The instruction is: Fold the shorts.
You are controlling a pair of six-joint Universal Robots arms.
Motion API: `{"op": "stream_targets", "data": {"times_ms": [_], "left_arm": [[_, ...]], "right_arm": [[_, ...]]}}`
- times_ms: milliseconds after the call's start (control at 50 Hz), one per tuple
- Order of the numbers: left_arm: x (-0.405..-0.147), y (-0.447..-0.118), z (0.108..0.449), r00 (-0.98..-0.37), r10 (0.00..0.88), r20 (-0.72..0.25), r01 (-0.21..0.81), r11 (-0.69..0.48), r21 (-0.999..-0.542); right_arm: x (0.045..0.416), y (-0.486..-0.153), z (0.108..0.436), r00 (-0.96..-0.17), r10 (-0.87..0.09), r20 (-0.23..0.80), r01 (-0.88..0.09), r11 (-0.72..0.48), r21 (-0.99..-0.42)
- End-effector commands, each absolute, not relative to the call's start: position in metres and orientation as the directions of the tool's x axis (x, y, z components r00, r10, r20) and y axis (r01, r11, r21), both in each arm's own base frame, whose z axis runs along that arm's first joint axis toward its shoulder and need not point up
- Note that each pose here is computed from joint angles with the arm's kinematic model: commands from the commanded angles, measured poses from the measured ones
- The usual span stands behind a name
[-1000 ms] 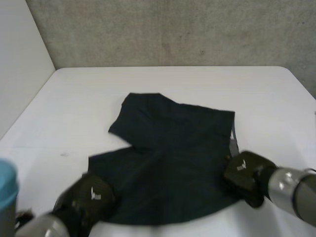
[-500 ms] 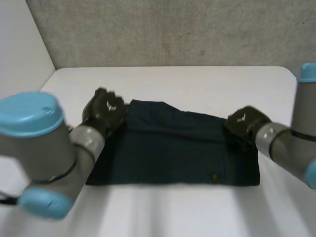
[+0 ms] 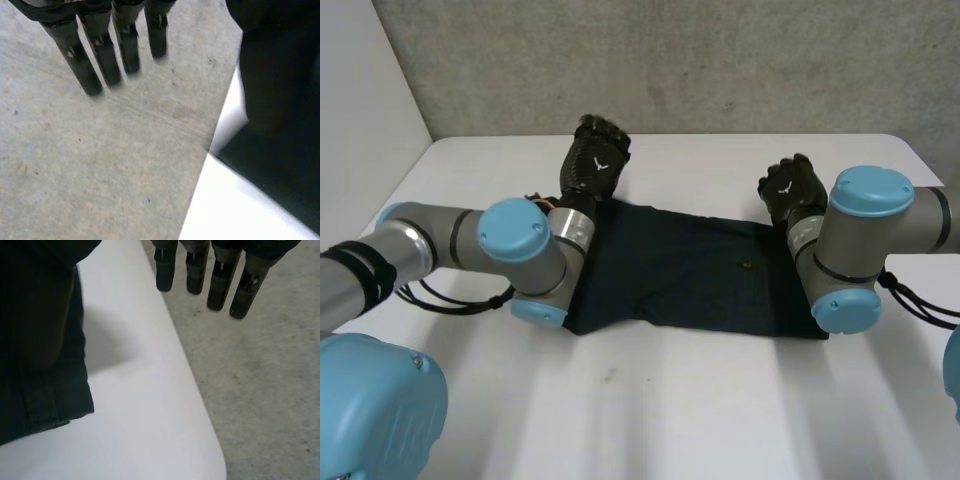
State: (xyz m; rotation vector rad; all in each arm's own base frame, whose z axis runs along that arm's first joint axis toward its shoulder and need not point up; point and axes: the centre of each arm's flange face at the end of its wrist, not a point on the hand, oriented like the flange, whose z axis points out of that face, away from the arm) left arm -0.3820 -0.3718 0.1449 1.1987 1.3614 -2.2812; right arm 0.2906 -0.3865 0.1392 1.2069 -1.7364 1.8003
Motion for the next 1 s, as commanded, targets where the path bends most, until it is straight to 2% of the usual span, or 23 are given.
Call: {"op": "stream_targets", "data": {"times_ms": [20,60,120,140,200,220,280,300,340,380,480,620,740,860,920,940,1000], "left_arm": [[-0.386,-0.352,0.163,-0.692,0.148,-0.706,0.498,-0.611,-0.615],[-0.377,-0.345,0.182,-0.717,0.139,-0.683,0.486,-0.604,-0.632],[-0.366,-0.335,0.195,-0.752,0.166,-0.637,0.451,-0.576,-0.682],[-0.359,-0.328,0.203,-0.781,0.197,-0.593,0.410,-0.553,-0.725],[-0.348,-0.313,0.212,-0.815,0.269,-0.513,0.338,-0.498,-0.799],[-0.340,-0.301,0.213,-0.822,0.320,-0.471,0.311,-0.440,-0.842],[-0.330,-0.285,0.213,-0.825,0.389,-0.409,0.284,-0.340,-0.896],[-0.324,-0.274,0.210,-0.820,0.429,-0.379,0.285,-0.267,-0.920],[-0.319,-0.263,0.205,-0.814,0.466,-0.346,0.291,-0.188,-0.938],[-0.312,-0.250,0.197,-0.808,0.502,-0.310,0.313,-0.080,-0.946],[-0.301,-0.231,0.179,-0.799,0.546,-0.251,0.342,0.070,-0.937],[-0.300,-0.238,0.173,-0.830,0.509,-0.227,0.285,0.038,-0.958],[-0.296,-0.238,0.179,-0.858,0.460,-0.229,0.263,0.010,-0.965],[-0.293,-0.237,0.185,-0.865,0.447,-0.229,0.256,0.001,-0.967],[-0.290,-0.234,0.189,-0.866,0.444,-0.228,0.252,-0.006,-0.968],[-0.290,-0.233,0.192,-0.867,0.443,-0.228,0.249,-0.011,-0.969],[-0.287,-0.229,0.198,-0.868,0.441,-0.226,0.240,-0.025,-0.971]], "right_arm": [[0.279,-0.373,0.202,-0.736,-0.224,0.639,-0.599,-0.226,-0.768],[0.274,-0.358,0.232,-0.797,-0.223,0.561,-0.513,-0.237,-0.825],[0.269,-0.343,0.247,-0.826,-0.250,0.505,-0.459,-0.219,-0.861],[0.266,-0.331,0.249,-0.824,-0.289,0.487,-0.453,-0.182,-0.873],[0.262,-0.315,0.235,-0.796,-0.379,0.472,-0.475,-0.091,-0.875],[0.260,-0.304,0.222,-0.773,-0.445,0.453,-0.496,-0.021,-0.868],[0.248,-0.294,0.204,-0.761,-0.503,0.411,-0.515,0.083,-0.853],[0.241,-0.289,0.193,-0.764,-0.522,0.379,-0.515,0.141,-0.845],[0.235,-0.285,0.183,-0.771,-0.531,0.353,-0.507,0.175,-0.844],[0.230,-0.281,0.170,-0.780,-0.533,0.329,-0.495,0.203,-0.845],[0.222,-0.282,0.154,-0.794,-0.508,0.335,-0.481,0.188,-0.856],[0.218,-0.290,0.126,-0.796,-0.503,0.337,-0.493,0.216,-0.843],[0.217,-0.299,0.117,-0.798,-0.501,0.336,-0.497,0.230,-0.837],[0.202,-0.306,0.123,-0.814,-0.467,0.346,-0.494,0.241,-0.836],[0.193,-0.312,0.143,-0.800,-0.435,0.414,-0.530,0.187,-0.827],[0.186,-0.315,0.159,-0.784,-0.406,0.470,-0.562,0.143,-0.814],[0.173,-0.320,0.180,-0.748,-0.361,0.557,-0.624,0.097,-0.775]]}}
